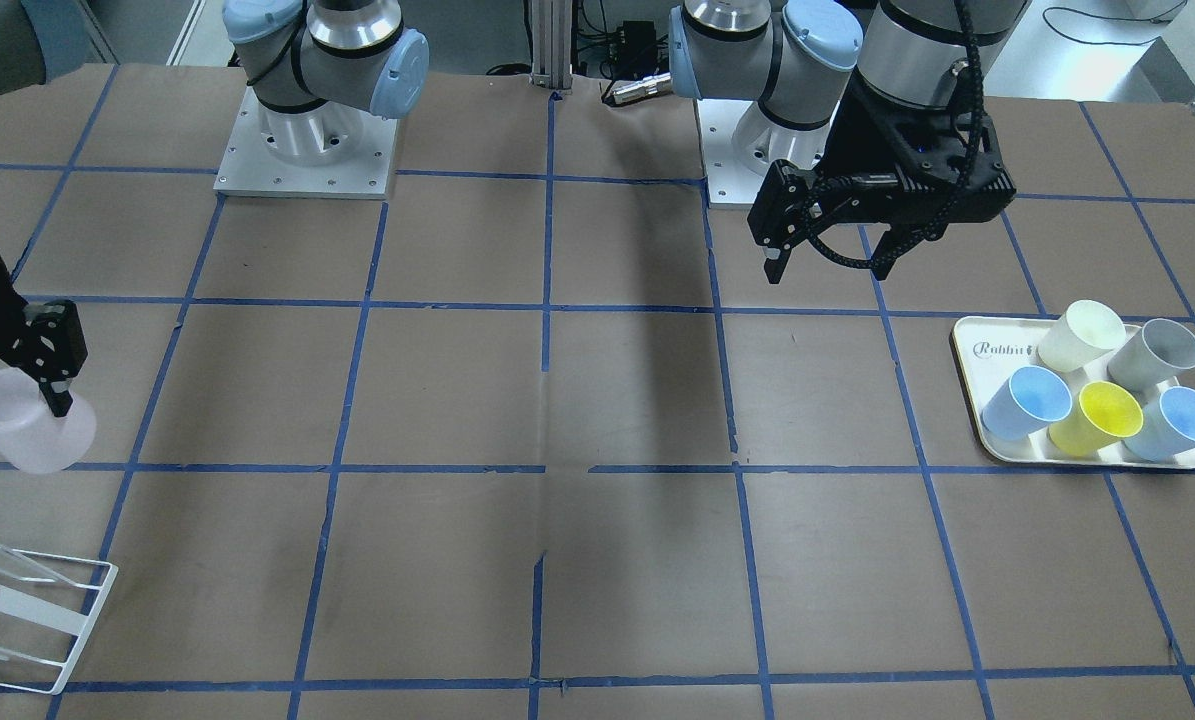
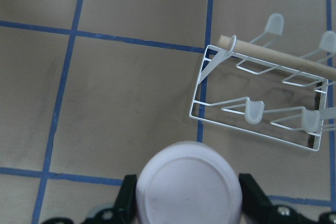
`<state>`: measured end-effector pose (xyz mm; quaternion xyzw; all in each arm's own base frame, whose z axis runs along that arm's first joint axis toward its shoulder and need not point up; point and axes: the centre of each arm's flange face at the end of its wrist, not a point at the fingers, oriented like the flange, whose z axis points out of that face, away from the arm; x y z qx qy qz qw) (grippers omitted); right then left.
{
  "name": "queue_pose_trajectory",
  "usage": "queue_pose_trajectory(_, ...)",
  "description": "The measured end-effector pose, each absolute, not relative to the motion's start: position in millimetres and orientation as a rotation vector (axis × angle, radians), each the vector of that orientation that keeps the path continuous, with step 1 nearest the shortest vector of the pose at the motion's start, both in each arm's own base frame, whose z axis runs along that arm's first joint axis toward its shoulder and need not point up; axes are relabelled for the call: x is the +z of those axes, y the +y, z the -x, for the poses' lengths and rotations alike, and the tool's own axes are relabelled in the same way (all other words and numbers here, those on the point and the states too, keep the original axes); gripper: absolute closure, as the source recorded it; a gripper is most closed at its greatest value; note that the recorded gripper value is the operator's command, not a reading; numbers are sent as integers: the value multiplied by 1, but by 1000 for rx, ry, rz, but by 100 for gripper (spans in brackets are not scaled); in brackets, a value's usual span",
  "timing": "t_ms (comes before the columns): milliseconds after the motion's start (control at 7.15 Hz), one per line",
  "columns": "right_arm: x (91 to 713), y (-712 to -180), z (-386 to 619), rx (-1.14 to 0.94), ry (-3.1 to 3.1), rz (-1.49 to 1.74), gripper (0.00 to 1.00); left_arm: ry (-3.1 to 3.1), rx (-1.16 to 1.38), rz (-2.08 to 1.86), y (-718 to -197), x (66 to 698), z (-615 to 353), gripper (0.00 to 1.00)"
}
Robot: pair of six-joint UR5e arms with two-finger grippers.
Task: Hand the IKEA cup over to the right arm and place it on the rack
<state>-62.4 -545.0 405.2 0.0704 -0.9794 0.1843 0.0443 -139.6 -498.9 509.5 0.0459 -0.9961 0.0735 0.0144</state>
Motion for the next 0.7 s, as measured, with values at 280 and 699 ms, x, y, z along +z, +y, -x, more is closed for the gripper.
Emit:
queue_pose_trajectory(280, 392, -550, 97, 566, -2996, -185, 78, -3102, 214, -149, -506, 515, 142, 0)
queue_pose_trajectory(699, 387, -557, 111, 652, -3017, -186, 78, -3105, 206, -148, -508, 515, 143, 0)
